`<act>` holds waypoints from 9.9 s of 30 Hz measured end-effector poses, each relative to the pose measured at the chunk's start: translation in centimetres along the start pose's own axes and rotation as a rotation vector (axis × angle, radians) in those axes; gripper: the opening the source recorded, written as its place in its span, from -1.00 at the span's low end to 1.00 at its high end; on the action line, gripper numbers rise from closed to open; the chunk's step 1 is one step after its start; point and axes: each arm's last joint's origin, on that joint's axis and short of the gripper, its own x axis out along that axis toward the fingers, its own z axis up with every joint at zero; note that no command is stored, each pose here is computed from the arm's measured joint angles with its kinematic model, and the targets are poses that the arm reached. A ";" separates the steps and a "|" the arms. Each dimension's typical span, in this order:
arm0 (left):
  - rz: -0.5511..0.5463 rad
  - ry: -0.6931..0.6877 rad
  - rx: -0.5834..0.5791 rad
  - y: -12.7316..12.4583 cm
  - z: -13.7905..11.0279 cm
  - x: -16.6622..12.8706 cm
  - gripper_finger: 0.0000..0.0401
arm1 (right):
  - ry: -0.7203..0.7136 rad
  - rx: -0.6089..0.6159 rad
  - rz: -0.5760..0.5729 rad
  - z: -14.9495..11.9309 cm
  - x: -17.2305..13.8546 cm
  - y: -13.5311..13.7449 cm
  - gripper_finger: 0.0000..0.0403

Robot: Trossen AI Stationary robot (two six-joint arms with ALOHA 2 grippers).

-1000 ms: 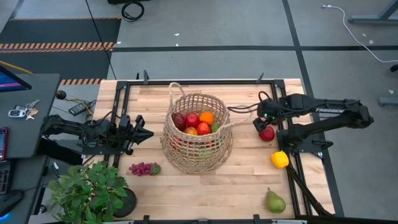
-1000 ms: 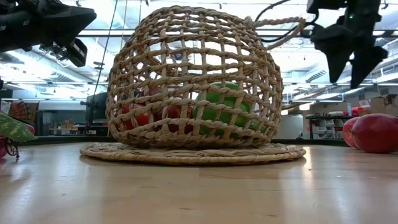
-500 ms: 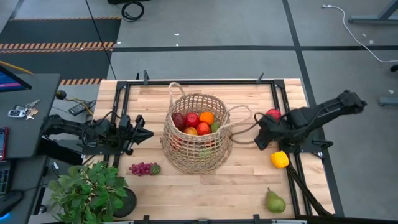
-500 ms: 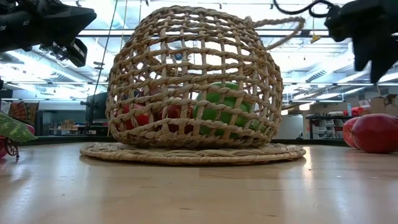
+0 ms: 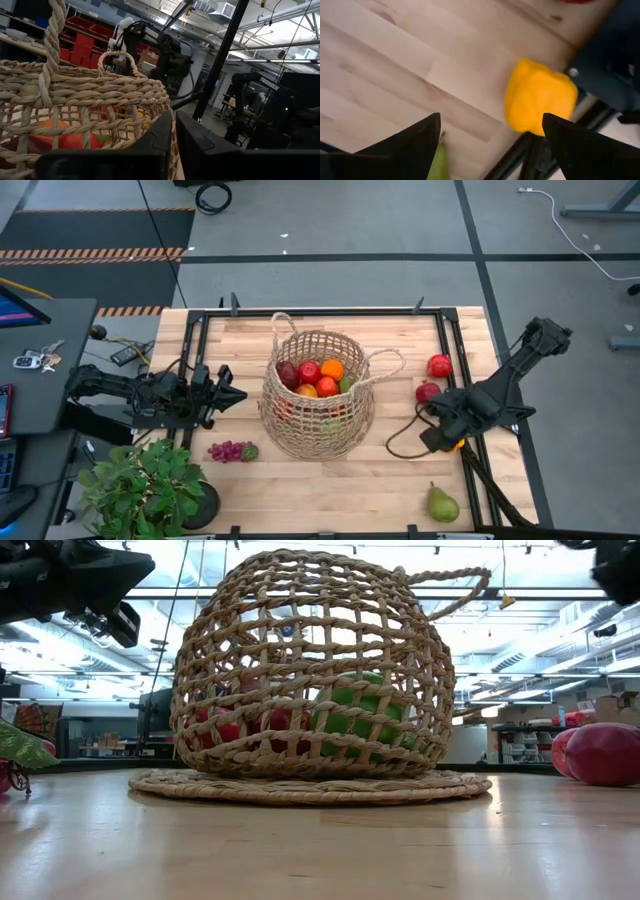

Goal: Build produce basket
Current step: Put the yellow bell pepper into the brown basket, then put the red pomegranate into the brown basket

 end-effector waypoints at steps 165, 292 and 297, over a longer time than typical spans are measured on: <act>0.000 0.000 0.000 0.0 0.0 0.0 -0.85 | -1.028 -0.362 1.533 7.6 -15.1 3.9 0.57; 0.000 -0.001 0.000 0.0 0.0 0.0 -0.82 | -0.635 -0.137 0.034 15.3 -14.6 -1.4 0.94; 0.000 -0.001 0.000 0.0 0.0 0.0 -0.85 | -0.535 -0.064 0.037 13.1 -13.2 -3.2 0.94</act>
